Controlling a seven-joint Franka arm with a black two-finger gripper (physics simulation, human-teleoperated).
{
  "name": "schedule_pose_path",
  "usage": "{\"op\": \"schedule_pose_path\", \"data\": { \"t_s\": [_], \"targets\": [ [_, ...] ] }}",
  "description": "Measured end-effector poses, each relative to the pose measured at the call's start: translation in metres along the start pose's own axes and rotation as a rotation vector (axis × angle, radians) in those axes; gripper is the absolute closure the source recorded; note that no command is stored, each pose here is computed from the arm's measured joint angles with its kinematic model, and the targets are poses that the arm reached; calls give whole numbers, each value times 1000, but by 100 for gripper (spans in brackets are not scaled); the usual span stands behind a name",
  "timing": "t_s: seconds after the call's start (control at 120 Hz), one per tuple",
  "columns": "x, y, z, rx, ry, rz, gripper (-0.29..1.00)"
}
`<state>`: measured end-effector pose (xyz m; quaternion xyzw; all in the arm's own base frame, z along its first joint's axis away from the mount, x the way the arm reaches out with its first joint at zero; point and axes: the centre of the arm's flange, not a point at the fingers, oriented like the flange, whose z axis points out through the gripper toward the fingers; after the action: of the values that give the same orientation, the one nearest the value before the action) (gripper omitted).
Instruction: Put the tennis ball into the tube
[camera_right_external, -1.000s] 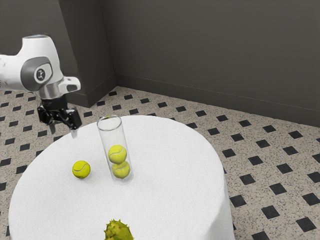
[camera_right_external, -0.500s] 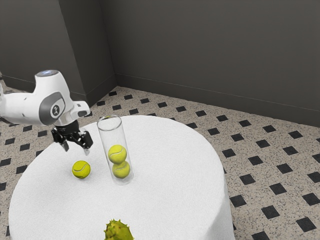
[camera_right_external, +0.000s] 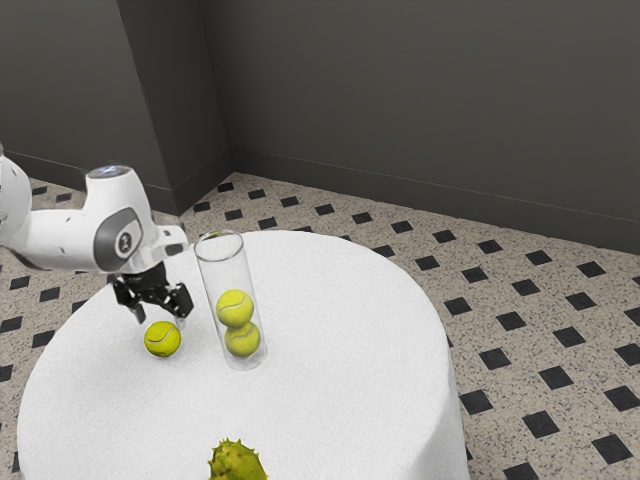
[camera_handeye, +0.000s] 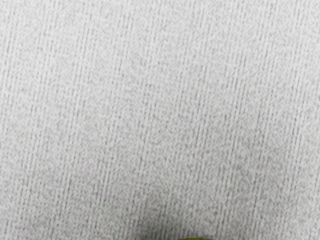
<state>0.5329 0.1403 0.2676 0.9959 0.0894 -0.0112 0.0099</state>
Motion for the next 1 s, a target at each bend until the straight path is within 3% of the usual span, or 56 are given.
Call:
{"op": "schedule_pose_path", "data": {
  "t_s": [0.433, 0.75, 1.0],
  "targets": [
    [-9, 15, 8, -34, -70, -6, 0],
    [-17, 15, 14, -49, -139, -24, 17],
    [-14, 14, 14, -45, -121, -32, 26]
  ]
}}
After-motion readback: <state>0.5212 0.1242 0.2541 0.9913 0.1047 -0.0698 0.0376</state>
